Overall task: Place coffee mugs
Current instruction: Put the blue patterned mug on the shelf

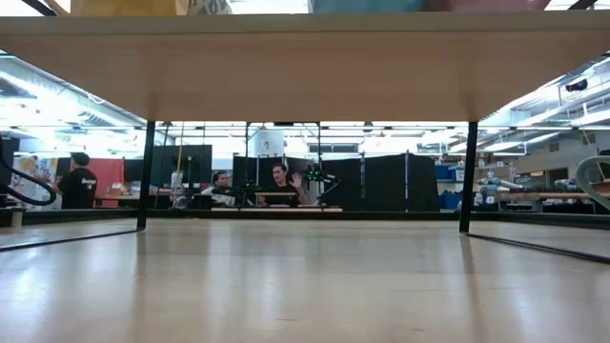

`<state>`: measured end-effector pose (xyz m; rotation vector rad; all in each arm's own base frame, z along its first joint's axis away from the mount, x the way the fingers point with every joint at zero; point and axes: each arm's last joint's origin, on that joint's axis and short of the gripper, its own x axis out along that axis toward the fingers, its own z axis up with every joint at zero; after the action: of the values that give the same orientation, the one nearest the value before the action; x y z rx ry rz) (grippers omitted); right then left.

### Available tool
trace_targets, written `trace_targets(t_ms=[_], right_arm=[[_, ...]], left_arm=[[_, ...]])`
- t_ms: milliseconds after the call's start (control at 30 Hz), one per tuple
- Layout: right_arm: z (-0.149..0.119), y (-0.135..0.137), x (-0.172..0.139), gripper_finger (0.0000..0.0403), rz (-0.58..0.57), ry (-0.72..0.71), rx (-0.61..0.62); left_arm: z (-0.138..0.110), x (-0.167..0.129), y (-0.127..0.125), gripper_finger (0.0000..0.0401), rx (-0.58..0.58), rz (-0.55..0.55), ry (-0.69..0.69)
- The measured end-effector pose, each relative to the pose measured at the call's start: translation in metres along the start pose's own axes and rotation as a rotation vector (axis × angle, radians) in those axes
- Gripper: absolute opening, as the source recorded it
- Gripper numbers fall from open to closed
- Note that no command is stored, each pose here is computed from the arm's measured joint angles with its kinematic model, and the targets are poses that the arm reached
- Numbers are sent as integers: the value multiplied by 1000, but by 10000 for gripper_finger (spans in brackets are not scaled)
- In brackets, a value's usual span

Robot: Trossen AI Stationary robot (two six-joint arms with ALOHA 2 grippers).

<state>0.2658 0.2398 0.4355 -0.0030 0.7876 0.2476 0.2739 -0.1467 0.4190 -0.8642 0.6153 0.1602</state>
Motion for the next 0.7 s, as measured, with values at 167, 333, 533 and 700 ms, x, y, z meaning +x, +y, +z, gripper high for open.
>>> trace_targets(t_ms=[167,333,533,700], right_arm=[[0,0,0,166,1,-2,1],[1,0,0,166,3,-6,2],[1,0,0,166,2,-7,4],[1,0,0,166,1,-7,4]], left_arm=[[13,-21,17,21,-61,110,-82],[27,-22,31,21,-100,188,-103],[49,-19,48,21,-150,260,-116],[59,-18,62,21,-179,334,-89]])
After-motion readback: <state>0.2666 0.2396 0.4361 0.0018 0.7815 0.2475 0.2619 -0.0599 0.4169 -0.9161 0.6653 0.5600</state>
